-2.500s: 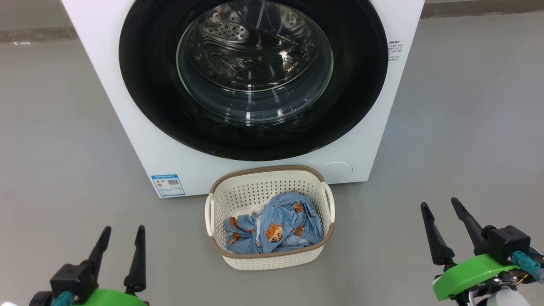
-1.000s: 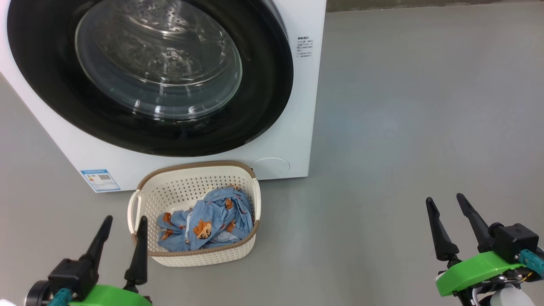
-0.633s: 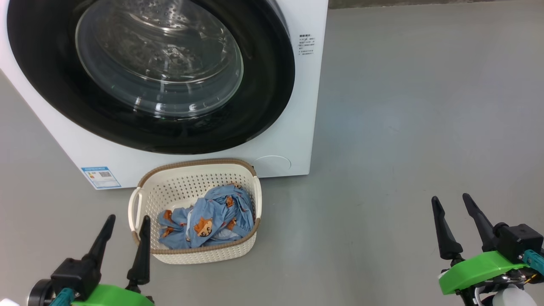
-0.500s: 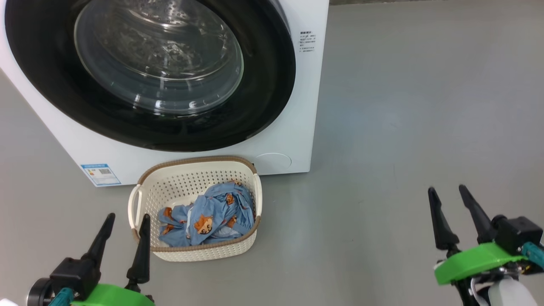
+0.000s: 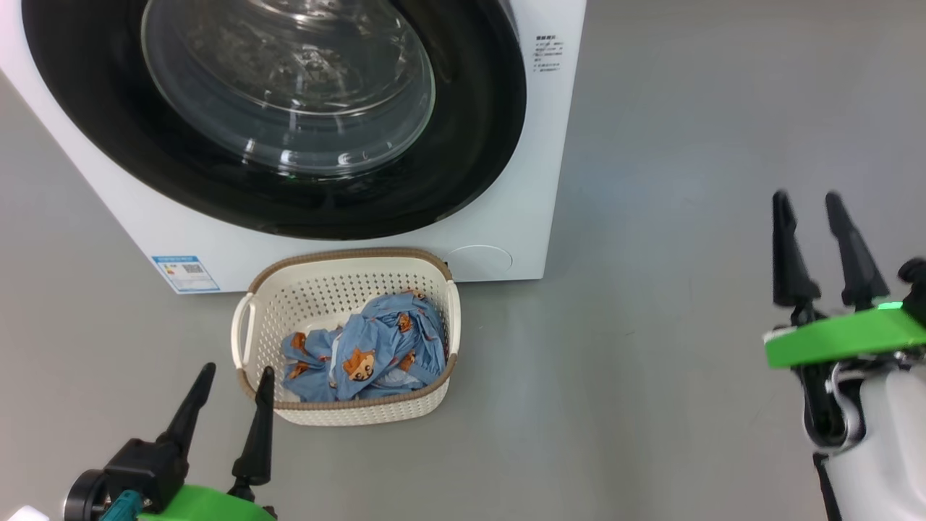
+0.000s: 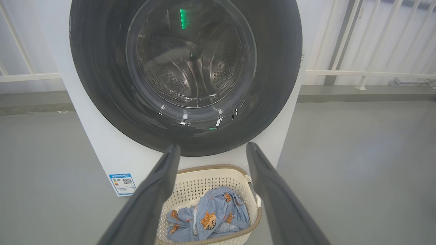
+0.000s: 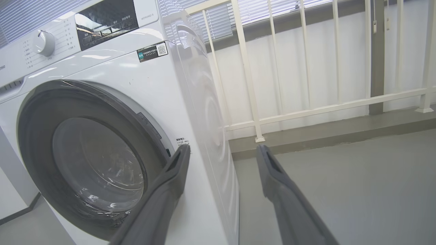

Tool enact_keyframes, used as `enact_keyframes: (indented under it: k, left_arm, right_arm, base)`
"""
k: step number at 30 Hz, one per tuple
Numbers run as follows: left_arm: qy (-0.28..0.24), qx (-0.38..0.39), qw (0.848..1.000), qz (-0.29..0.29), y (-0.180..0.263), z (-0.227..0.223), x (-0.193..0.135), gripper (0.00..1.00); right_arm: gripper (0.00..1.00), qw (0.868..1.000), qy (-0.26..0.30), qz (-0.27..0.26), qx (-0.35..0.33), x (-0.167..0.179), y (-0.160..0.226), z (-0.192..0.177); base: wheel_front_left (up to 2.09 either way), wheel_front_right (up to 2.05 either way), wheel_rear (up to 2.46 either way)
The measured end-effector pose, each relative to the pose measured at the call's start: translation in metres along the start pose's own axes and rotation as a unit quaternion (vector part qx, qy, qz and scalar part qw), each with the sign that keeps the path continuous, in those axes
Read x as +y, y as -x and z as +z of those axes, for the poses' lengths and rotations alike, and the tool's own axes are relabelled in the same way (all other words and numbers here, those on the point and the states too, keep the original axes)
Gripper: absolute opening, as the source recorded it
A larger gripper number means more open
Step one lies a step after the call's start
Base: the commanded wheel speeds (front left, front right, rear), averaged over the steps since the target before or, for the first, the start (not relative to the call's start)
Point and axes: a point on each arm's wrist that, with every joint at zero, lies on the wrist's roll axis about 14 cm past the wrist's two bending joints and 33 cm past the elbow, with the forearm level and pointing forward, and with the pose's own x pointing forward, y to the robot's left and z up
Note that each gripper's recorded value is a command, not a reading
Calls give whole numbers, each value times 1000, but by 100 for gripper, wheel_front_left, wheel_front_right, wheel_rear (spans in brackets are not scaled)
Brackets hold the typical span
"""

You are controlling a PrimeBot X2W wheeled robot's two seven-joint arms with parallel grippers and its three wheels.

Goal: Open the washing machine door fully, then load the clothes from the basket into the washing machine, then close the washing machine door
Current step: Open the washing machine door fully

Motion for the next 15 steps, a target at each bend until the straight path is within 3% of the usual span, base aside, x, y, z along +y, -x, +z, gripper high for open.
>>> enact_keyframes:
  k: [4,9,14,15]
  left_arm:
    - [1,5,1000,1,0,-4,1,100]
    - [4,14,1000,1,1,-10,0,100]
    - [4,22,1000,0,1,-15,-1,100]
    - [5,24,1000,0,1,-16,-1,100]
  right_arm:
    - [100,999,-33,3,-21,6,-15,10]
    - [100,993,-113,-15,-44,2,-36,19]
    - [100,970,-230,-59,-54,-15,-50,18]
    - [85,962,-259,-72,-53,-20,-53,15]
  base:
    - [0,0,0]
    - [0,0,0]
    - [0,0,0]
    - [0,0,0]
